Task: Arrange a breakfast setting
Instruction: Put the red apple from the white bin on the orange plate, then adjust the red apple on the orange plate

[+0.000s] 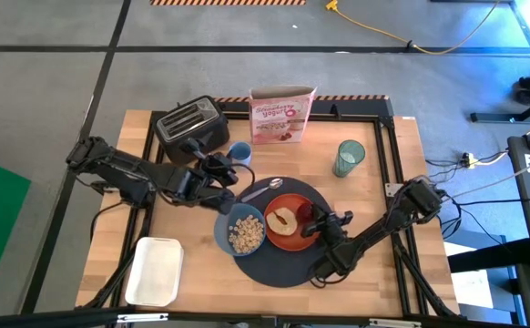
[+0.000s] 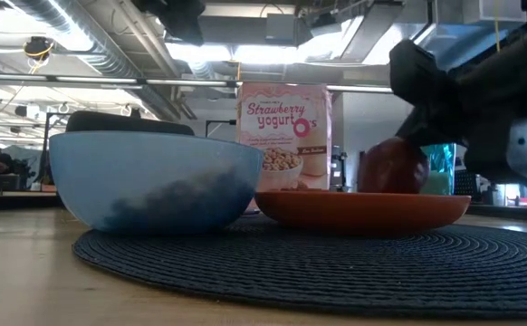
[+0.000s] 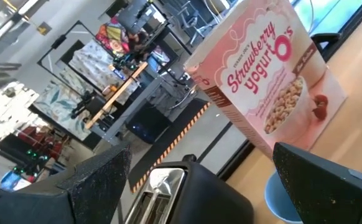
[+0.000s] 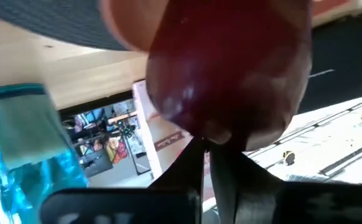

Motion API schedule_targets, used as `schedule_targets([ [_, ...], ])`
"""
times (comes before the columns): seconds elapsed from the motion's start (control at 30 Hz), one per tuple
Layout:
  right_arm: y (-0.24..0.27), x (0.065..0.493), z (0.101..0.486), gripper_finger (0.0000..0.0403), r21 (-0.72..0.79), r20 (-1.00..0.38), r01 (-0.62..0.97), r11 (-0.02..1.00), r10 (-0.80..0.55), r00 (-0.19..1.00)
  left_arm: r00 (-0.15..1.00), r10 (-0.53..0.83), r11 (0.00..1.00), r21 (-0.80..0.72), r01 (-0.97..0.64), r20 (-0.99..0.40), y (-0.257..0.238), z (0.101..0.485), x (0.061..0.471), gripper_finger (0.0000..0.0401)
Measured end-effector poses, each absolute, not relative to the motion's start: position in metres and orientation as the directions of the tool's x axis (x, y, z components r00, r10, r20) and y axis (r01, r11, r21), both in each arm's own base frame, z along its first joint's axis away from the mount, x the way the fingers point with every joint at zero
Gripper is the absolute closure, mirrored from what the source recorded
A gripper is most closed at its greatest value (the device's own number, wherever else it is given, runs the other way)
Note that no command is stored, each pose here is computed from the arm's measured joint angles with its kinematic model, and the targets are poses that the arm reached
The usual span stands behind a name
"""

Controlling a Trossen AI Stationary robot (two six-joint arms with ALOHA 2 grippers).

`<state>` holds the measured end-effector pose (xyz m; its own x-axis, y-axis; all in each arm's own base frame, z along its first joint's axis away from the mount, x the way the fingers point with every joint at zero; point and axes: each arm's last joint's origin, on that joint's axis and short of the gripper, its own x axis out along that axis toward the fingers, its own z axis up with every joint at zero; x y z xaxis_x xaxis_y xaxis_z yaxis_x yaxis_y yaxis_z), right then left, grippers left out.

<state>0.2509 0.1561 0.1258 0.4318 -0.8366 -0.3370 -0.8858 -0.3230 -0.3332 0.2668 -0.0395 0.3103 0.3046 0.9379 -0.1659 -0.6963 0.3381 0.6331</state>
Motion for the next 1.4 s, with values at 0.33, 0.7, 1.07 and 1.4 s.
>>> schedule_targets([
  [0.33, 0.1486, 0.2422, 0.1285, 0.0392, -0.298, -0.242, -0.878, -0.375, -0.860, 0.450, 0.307, 0.933, 0.355, 0.599, -0.717, -0.186, -0.0381, 0.3098, 0.2680, 0.0015],
  [0.7, 0.1499, 0.2436, 0.1260, 0.0392, -0.327, -0.281, -0.882, -0.340, -0.856, 0.434, 0.309, 0.933, 0.358, 0.589, -0.725, -0.186, -0.0383, 0.3101, 0.2689, 0.0015],
  [1.07, 0.1513, 0.2446, 0.1250, 0.0339, -0.410, -0.312, -0.869, -0.279, -0.852, 0.421, 0.309, 0.933, 0.359, 0.572, -0.738, -0.186, -0.0383, 0.3102, 0.2689, 0.0015],
  [1.4, 0.1548, 0.2424, 0.1333, 0.0291, -0.496, -0.183, -0.782, -0.376, -0.836, 0.518, 0.309, 0.933, 0.358, 0.572, -0.738, -0.185, -0.0383, 0.3101, 0.2689, 0.0015],
])
